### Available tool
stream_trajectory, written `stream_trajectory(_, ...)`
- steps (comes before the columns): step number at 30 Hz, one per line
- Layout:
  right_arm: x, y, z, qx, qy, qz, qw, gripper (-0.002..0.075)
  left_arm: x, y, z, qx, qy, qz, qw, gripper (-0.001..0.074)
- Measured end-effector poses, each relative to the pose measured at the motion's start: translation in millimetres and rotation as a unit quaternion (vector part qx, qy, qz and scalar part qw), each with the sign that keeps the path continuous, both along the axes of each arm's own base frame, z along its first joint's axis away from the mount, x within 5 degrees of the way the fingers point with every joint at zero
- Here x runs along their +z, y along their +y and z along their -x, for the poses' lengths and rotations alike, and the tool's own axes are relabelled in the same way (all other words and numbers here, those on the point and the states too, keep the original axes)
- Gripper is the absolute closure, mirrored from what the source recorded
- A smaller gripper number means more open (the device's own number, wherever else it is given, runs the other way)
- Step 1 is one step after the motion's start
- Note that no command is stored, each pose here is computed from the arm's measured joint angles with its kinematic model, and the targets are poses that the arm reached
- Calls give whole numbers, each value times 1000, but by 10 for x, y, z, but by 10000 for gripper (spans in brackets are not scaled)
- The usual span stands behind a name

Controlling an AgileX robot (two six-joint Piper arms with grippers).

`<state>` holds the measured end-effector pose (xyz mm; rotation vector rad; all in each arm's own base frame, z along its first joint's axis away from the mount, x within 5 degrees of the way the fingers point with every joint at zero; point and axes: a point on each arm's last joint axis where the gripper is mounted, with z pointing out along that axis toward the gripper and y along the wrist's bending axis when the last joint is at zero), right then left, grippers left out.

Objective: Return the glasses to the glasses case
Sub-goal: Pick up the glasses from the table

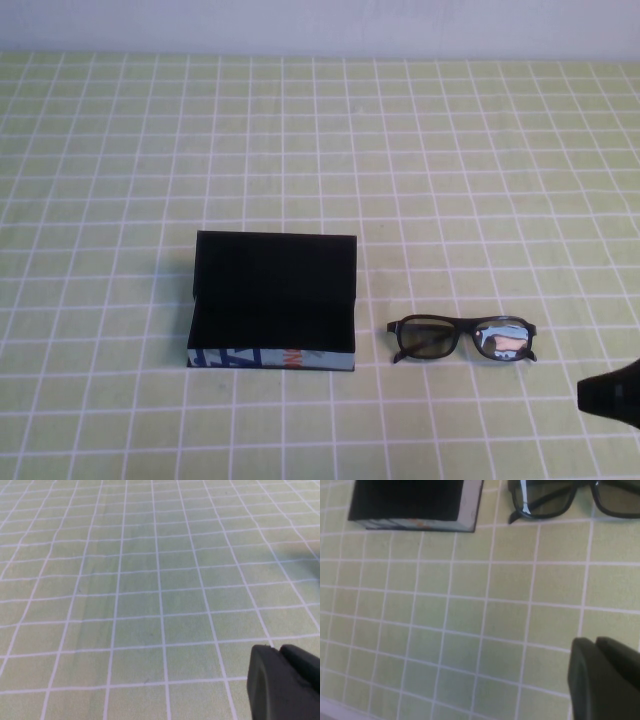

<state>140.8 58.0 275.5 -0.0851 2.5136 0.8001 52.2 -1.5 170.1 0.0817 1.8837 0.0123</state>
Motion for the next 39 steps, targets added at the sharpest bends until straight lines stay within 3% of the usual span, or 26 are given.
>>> stream_trajectory(5,25,49,-305,62,17,44,997,737,0,0,0,0,0,0,1000,737)
stream_trajectory(10,8,363,-506,173,16,112,978,737,0,0,0,0,0,0,1000,737)
stream_trajectory(18,-10,1123,-847,359,-14,182,915,737,0,0,0,0,0,0,1000,737)
stream_trajectory(26,-70,1293,-1147,426,11,234,874,737,-1,0,0,0,0,0,1000,737)
stream_trajectory(30,-102,1279,-1288,468,-19,280,838,729,-1,0,0,0,0,0,1000,737)
stream_trajectory(34,-133,1178,-1424,515,-53,316,795,665,-1,0,0,0,0,0,1000,737)
stream_trajectory(39,-232,1016,-1588,554,-76,352,750,454,-1,0,0,0,0,0,1000,737)
